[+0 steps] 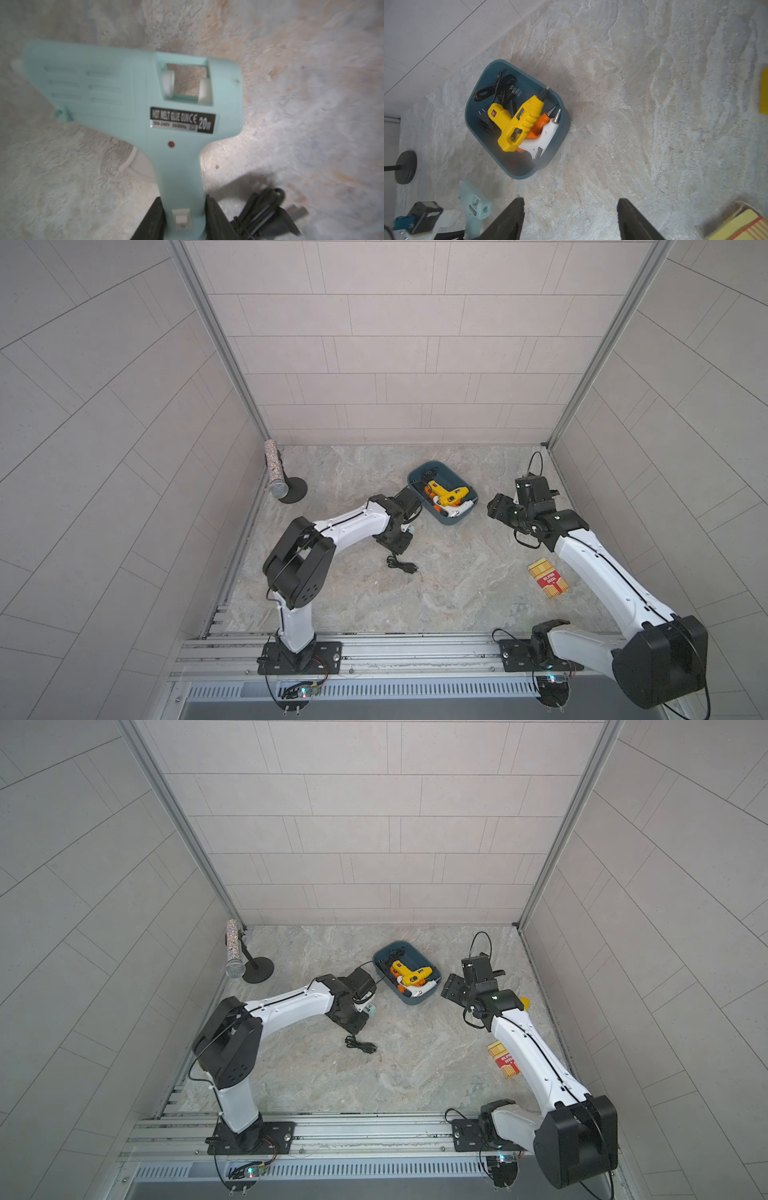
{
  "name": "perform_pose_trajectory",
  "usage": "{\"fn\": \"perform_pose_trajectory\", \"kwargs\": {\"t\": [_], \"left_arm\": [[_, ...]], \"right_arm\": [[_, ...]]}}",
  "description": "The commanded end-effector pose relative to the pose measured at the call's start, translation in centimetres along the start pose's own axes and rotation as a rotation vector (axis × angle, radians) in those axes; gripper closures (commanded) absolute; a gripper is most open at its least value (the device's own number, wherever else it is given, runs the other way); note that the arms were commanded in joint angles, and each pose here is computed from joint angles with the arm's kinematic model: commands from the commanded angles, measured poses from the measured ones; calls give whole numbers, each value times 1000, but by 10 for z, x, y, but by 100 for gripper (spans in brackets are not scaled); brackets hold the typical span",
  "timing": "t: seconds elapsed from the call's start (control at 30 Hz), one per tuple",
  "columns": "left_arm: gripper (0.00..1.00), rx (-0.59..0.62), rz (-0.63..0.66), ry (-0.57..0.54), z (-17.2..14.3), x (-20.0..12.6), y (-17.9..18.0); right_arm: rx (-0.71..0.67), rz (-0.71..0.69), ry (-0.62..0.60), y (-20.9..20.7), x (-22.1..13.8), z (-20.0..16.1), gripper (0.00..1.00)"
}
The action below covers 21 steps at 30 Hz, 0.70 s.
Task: Put the hot melt glue gun into the storage box
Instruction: Pick up the hot melt adhesive gun from the center of the board, then place the hot melt adhesive gun in the storage box.
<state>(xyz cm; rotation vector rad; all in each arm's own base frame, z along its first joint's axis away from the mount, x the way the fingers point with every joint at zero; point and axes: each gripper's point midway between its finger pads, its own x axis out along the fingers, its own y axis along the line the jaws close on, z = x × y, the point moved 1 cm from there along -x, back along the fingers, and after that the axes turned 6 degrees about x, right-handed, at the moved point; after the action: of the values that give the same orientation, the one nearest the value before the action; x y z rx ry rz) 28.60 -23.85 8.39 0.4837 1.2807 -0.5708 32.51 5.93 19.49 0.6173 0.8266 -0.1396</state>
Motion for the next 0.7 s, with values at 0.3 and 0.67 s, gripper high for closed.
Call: {"fn": "perform_pose_trajectory", "kwargs": {"t": [0.3, 0.67], "left_arm": [[78, 170, -150, -201, -19, -127, -23], [76, 209, -182, -158, -37, -132, -27]], "right_arm": [[-51, 604, 336, 136, -7, -41, 27], [-141, 702, 618, 188, -16, -93, 24]]}}
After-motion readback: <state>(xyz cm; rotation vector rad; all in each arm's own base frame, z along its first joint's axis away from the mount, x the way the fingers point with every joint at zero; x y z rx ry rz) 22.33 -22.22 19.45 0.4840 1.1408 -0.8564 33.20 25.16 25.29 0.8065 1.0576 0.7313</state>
